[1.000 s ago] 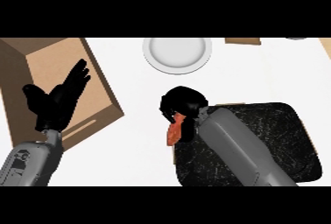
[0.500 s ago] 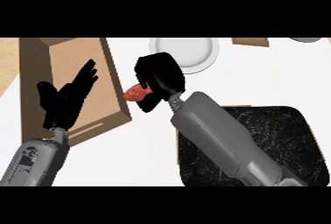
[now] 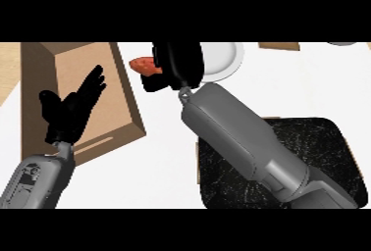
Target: Pick the sweet potato from the tray and place it in the plate
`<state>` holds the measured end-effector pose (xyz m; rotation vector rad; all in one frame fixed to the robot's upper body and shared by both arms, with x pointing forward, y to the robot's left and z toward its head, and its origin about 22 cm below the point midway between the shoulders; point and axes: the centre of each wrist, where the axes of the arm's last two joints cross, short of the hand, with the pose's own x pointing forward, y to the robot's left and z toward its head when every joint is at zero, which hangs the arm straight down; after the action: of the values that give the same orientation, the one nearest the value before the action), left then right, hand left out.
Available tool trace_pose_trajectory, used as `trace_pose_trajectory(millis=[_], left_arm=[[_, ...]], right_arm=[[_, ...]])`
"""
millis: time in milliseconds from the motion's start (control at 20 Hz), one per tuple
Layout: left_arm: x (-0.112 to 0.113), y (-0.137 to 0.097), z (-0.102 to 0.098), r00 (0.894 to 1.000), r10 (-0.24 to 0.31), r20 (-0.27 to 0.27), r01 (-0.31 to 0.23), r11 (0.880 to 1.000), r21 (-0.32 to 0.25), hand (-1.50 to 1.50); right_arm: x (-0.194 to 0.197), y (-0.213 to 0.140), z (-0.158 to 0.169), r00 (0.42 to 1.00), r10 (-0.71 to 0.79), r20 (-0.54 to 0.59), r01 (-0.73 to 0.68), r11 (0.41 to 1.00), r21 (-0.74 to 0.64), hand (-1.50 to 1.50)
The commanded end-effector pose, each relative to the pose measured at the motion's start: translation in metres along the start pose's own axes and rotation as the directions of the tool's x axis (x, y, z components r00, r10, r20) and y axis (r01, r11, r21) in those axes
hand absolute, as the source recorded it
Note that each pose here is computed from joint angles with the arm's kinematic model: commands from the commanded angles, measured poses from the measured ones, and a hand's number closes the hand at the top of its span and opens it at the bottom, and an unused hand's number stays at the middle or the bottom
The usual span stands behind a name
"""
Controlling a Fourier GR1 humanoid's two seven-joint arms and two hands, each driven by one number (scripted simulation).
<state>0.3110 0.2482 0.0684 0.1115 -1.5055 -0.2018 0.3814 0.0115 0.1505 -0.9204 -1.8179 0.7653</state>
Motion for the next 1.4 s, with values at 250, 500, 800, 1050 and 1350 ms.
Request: trace_pose_trajectory(millis=[250,500,800,1050,1350], left_arm=[[-0.027,0.002,0.005,0.997,0.030,-0.070,-0.028,0.999,0.033,0.00],[-0.037,0.008,0.012,0.998,0.031,-0.062,-0.029,0.999,0.044,0.00],[-0.028,0.007,0.011,0.997,0.030,-0.077,-0.027,0.999,0.042,0.00],[-0.025,0.000,0.010,0.998,0.027,-0.053,-0.026,0.999,0.032,0.00],[-0.033,0.010,0.012,0.997,0.023,-0.069,-0.022,1.000,0.019,0.00]], right_arm=[[-0.030,0.005,-0.029,0.989,-0.035,-0.144,0.023,0.996,-0.085,1.50],[-0.069,0.008,-0.034,0.985,-0.017,-0.174,0.005,0.998,-0.066,1.50],[-0.111,0.003,-0.040,0.973,0.122,-0.197,-0.096,0.986,0.133,1.50],[-0.123,-0.002,-0.043,0.953,-0.039,-0.299,0.103,0.974,0.201,-1.50],[-0.140,-0.008,-0.041,0.986,-0.106,-0.129,0.120,0.987,0.108,-1.50]])
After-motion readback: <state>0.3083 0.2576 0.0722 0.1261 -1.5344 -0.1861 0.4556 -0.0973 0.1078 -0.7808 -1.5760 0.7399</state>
